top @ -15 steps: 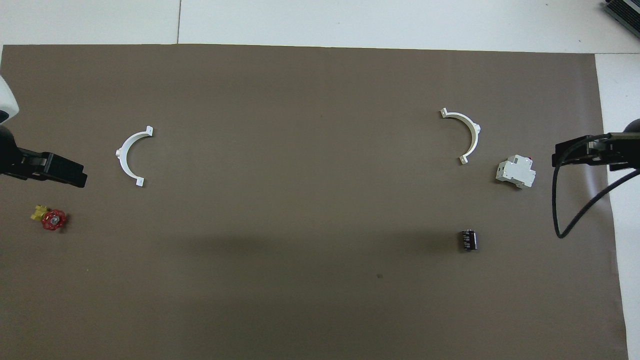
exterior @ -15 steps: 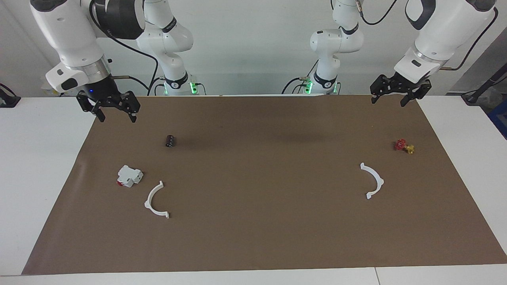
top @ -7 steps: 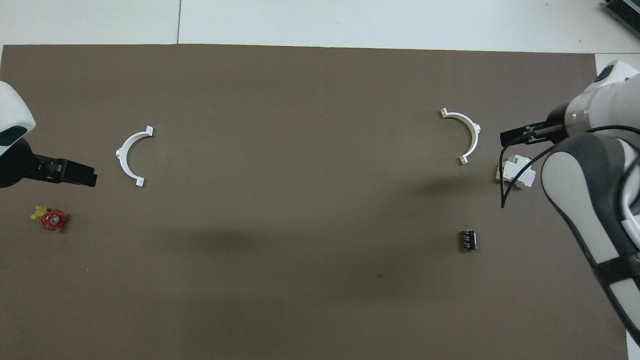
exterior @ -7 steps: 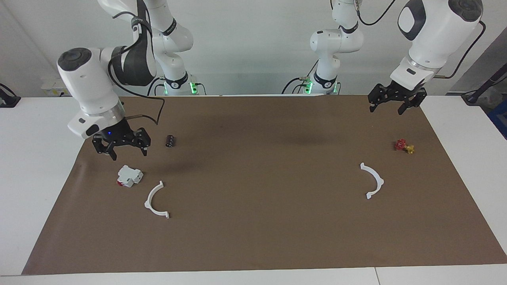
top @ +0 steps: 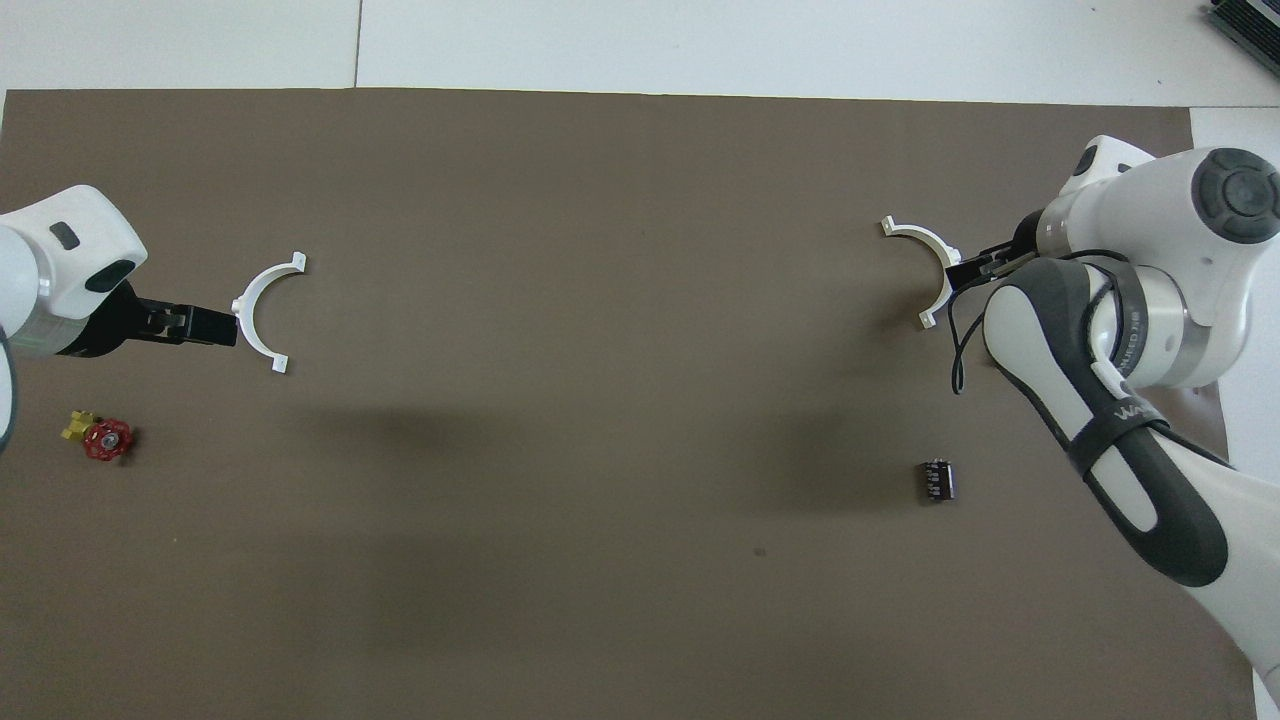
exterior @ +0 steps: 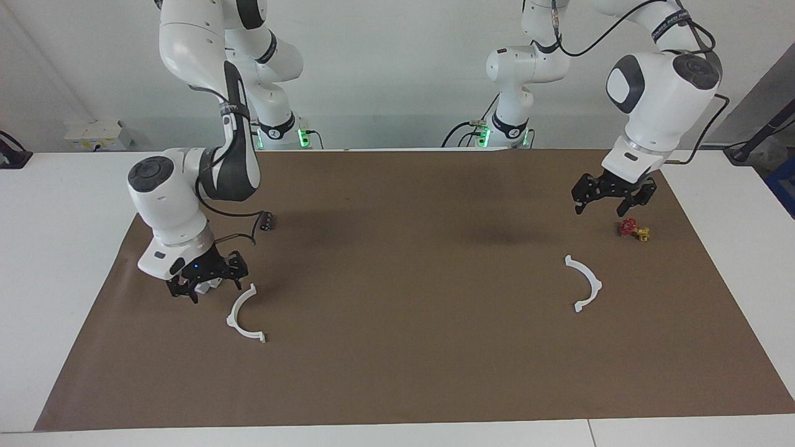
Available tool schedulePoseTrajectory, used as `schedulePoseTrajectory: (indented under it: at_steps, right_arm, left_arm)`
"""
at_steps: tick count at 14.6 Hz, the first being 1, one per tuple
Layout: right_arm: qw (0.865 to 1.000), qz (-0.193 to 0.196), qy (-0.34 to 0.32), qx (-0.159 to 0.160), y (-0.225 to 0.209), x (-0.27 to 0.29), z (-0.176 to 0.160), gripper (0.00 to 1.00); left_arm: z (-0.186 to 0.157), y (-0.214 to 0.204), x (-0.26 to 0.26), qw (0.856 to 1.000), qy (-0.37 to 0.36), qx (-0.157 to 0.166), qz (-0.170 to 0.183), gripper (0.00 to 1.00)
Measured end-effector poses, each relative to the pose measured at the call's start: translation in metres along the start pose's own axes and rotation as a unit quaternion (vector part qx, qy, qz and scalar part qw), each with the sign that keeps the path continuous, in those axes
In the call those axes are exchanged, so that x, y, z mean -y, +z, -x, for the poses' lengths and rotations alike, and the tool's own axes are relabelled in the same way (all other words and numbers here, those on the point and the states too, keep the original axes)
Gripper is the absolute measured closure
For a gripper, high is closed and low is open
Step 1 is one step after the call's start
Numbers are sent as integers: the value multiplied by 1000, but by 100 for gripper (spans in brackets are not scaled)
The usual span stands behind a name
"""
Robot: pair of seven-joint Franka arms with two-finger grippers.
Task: Assemble drain pipe with both arms
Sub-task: 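Grasp the nearer half-ring with the left gripper while the right gripper grasps the other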
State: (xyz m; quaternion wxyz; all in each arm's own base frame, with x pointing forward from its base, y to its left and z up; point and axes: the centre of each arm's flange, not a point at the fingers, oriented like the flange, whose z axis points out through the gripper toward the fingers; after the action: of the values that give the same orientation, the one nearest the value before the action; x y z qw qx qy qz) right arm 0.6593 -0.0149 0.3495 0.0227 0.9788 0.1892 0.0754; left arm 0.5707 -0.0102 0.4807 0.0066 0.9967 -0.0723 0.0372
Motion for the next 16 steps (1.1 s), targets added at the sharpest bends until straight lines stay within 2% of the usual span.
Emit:
schedulePoseTrajectory:
  at_steps: [2,5,8,11,12,13,14,16]
  right_arm:
    - [1000,5,-24,-4,26,-4,0,1]
    - [999,9,-33,-10,54,-7,1,3]
    - [999,-15,-18,-25,57,-4,-3,7]
    - [999,-19,-24,-34,56,-4,-5,12]
    - [999,-18,-31,-36,58,-5,-4,18]
    - [999,-17,-34,-37,60,-7,-4,28]
    - [999,-19,-33,-37,62,-7,-4,28]
    - [998,-26,-29,-40,64,-6,-4,37]
  left_arm:
    - [-12,34,16,1000,-9,-7,-2,0]
    - [-10,80,40,1000,-7,-16,-6,0]
    - [-10,119,44,1000,-6,-17,-6,1]
    - [-13,143,50,1000,-10,-19,-7,3]
    - [-14,149,52,1000,-12,-20,-8,3]
    - [-15,157,53,1000,-12,-24,-9,3]
    - [-17,167,53,999,-11,-28,-9,8]
    - [-19,185,54,999,-12,-31,-10,10]
